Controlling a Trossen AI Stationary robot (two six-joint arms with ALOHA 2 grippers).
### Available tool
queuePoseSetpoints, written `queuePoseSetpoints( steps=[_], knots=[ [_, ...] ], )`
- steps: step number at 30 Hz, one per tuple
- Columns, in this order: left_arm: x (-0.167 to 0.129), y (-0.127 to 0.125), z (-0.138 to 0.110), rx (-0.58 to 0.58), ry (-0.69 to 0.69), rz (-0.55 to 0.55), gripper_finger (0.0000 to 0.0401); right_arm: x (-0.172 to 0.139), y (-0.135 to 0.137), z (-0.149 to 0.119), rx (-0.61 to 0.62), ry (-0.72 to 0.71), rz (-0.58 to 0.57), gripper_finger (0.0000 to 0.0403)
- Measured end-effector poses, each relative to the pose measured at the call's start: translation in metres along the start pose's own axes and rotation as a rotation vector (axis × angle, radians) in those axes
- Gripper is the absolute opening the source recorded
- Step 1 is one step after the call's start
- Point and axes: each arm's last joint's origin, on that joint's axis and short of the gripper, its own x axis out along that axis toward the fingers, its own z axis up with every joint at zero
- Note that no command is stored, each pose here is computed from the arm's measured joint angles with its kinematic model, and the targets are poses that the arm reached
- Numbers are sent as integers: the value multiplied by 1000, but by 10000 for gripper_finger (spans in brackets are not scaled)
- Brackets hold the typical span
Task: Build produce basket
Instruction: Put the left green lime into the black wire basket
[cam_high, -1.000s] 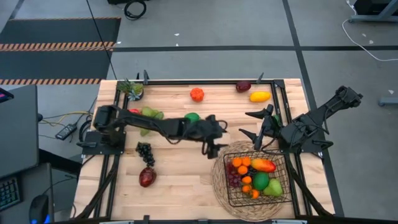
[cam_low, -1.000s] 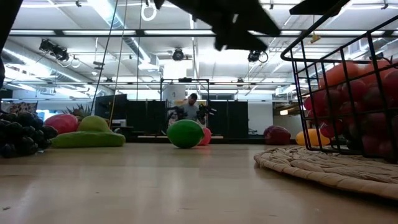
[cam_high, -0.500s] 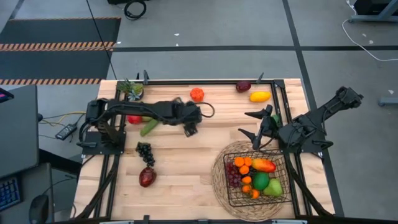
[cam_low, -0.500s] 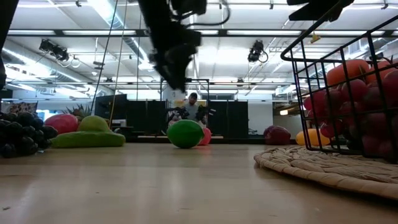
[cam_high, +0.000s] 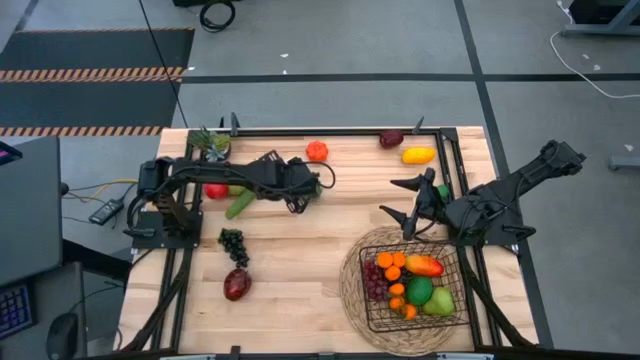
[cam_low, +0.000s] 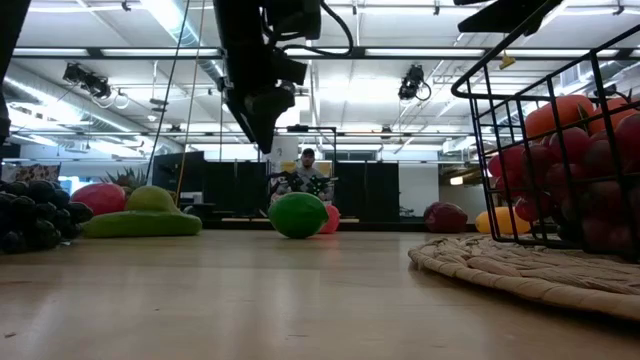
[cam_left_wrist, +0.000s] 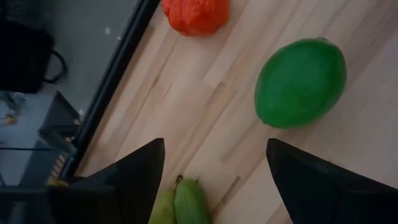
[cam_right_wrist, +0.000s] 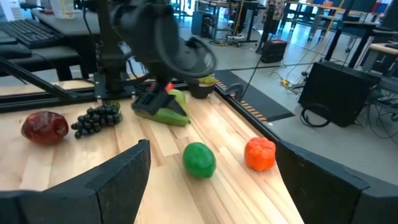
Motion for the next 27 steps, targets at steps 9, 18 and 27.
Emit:
queuePoseSetpoints(
  steps=[9, 18, 27],
  knots=[
    [18, 19, 15, -35, 7, -147, 290, 8, 0, -2, -14, 11, -32, 348],
    [27, 29, 21, 48, 6, -300, 274, 14, 5, -7, 11, 42, -21, 348],
    [32, 35, 24, 207, -17, -407, 268, 19, 11, -12, 42, 65, -24, 348]
  ],
)
